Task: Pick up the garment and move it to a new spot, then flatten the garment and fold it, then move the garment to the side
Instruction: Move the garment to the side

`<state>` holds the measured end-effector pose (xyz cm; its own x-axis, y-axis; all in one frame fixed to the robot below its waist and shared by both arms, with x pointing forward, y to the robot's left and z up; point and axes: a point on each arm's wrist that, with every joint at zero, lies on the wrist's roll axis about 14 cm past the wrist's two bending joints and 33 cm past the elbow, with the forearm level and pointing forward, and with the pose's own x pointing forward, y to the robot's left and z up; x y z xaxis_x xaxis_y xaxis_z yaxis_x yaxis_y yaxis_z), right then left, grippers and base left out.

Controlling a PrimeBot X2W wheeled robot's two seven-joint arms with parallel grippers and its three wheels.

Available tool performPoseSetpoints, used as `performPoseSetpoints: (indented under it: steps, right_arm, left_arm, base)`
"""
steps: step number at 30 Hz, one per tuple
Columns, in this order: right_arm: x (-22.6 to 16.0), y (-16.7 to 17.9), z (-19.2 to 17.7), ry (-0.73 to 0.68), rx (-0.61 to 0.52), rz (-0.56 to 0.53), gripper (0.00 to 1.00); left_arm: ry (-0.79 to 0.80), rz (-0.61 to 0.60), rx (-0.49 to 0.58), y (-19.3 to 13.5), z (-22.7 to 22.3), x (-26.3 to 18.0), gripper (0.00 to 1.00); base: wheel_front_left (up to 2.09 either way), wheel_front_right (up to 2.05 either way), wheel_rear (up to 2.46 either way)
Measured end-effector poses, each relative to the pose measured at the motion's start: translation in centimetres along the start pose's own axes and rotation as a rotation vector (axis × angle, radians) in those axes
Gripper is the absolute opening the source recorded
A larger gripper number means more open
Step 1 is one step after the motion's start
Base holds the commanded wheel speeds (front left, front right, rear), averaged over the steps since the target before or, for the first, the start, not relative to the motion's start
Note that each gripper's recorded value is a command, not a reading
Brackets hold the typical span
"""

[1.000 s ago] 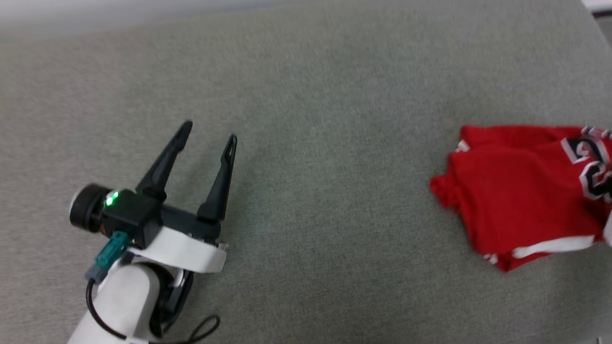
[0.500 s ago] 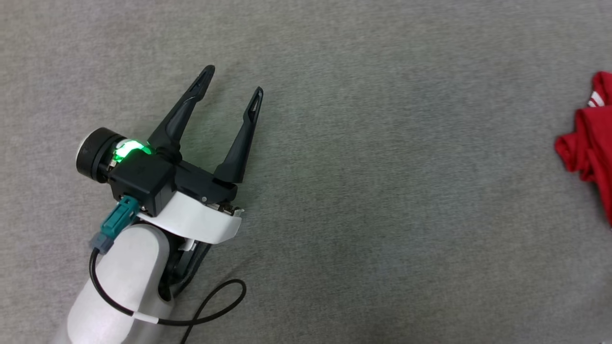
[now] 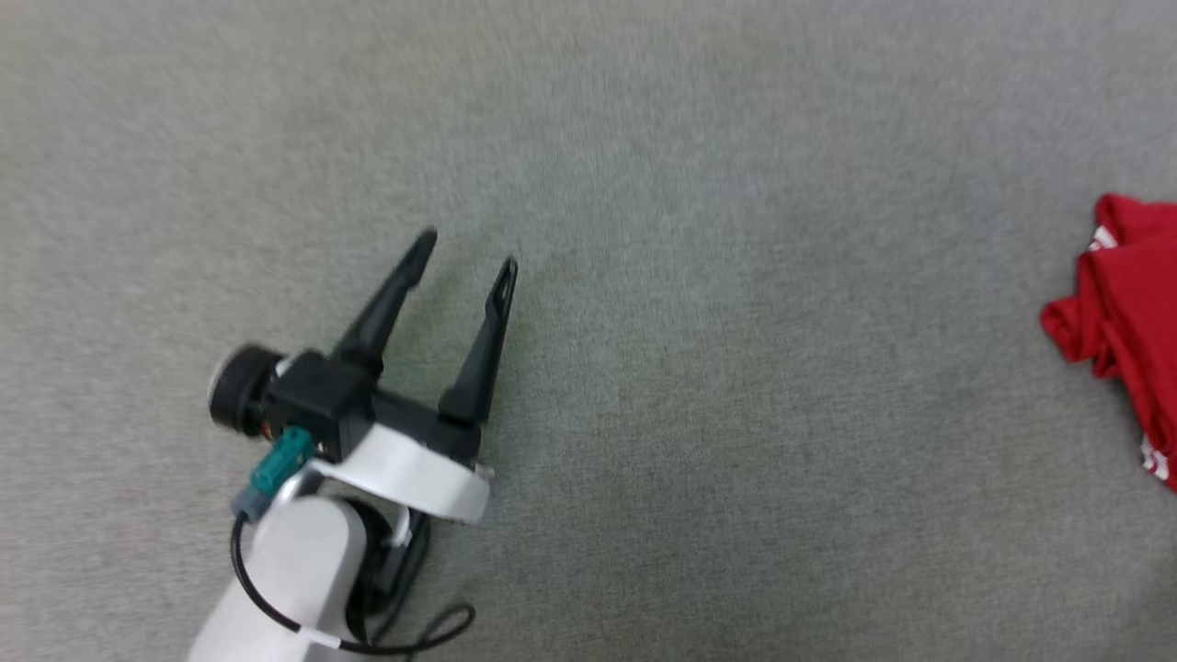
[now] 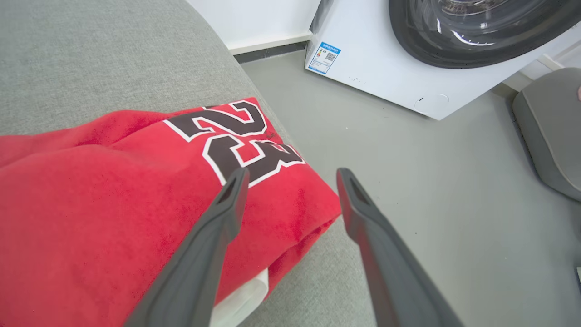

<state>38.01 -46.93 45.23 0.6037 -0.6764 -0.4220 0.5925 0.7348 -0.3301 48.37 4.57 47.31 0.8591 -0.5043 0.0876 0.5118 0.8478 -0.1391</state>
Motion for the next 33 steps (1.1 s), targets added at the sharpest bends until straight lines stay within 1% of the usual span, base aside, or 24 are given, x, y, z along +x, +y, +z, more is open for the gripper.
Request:
performPoseSetpoints:
  steps: [5,12,20,24,27,29,33]
  right_arm:
    - [-3.1,0.0,0.4,-0.111,0.064,0.047,1.00]
    - [-7.9,2.1,0.2,-0.250,0.125,0.185,1.00]
    - [-13.3,7.2,0.6,-0.361,0.153,0.398,1.00]
    - [-16.3,10.4,1.8,-0.437,0.149,0.518,1.00]
    - [-18.7,12.8,3.3,-0.501,0.165,0.613,1.00]
    - [-20.3,13.8,4.3,-0.548,0.178,0.664,1.00]
    - [-22.7,14.6,4.6,-0.584,0.187,0.729,1.00]
  left_arm:
    - [0.013,0.070,-0.024,-0.4,0.9,-2.8,1.00]
    - [0.016,0.207,-0.028,0.3,2.4,-7.8,1.00]
    - [-0.007,0.358,-0.005,1.7,3.9,-13.6,1.00]
    - [-0.022,0.429,0.013,2.8,4.6,-16.1,1.00]
    - [-0.038,0.472,0.033,3.8,5.4,-17.5,1.00]
    - [-0.045,0.497,0.045,4.3,5.7,-18.3,1.00]
    - [-0.050,0.515,0.062,4.7,6.0,-19.2,1.00]
  base:
    - [0.00,0.00,0.00]
    - [0.00,0.00,0.00]
    - [0.00,0.00,0.00]
    - [0.00,0.00,0.00]
    - [0.00,0.00,0.00]
    - [0.00,0.00,0.00]
    - [0.00,0.00,0.00]
